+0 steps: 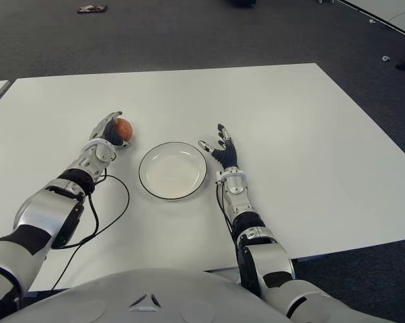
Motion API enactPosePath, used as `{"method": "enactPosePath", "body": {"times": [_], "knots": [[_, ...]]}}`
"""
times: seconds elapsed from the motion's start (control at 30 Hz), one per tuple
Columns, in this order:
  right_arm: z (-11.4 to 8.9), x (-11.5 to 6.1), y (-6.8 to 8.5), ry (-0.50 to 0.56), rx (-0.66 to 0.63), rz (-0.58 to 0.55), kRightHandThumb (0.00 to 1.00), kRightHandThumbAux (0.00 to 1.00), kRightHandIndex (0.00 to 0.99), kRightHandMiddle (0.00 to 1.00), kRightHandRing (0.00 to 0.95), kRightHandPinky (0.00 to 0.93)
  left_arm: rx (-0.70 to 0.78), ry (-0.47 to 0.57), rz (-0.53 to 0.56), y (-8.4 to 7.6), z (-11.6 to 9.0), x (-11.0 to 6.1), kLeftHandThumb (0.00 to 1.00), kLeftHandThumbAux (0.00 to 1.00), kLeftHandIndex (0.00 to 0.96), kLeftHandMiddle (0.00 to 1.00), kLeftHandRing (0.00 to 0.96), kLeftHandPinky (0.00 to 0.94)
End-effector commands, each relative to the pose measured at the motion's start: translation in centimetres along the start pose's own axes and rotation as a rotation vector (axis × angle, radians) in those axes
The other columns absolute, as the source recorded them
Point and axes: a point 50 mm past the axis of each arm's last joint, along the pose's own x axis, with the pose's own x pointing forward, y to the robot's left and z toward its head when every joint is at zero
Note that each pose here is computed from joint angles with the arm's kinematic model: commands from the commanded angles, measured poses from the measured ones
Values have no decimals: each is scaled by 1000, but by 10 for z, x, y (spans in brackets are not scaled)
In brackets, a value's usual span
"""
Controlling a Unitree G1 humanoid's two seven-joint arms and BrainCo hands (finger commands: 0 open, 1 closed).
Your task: Put the apples into the plate.
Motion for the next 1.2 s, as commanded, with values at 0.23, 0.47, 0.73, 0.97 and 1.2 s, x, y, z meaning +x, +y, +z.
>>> {"method": "enactPosePath", "body": {"times": [0.23,0.47,0.73,0.97,1.2], "knots": [[-27,-15,2,142,-8,14,144,683,0,0,2,36,30,67,-105,-29,-16,-12,0,298,0,0,0,0],[-27,-15,2,144,-11,15,141,689,0,0,1,35,28,66,-90,-32,-16,-13,0,311,0,0,0,0],[-27,-15,2,146,-9,18,138,698,0,0,2,38,91,48,-89,-35,-16,-15,0,305,0,0,41,185],[-27,-15,2,147,-4,15,139,699,0,0,3,41,144,30,-80,-43,-15,-19,0,378,239,393,453,584],[-28,-15,2,150,-6,11,142,697,0,0,4,45,163,6,-59,-57,-16,-27,32,491,712,763,770,837]]}}
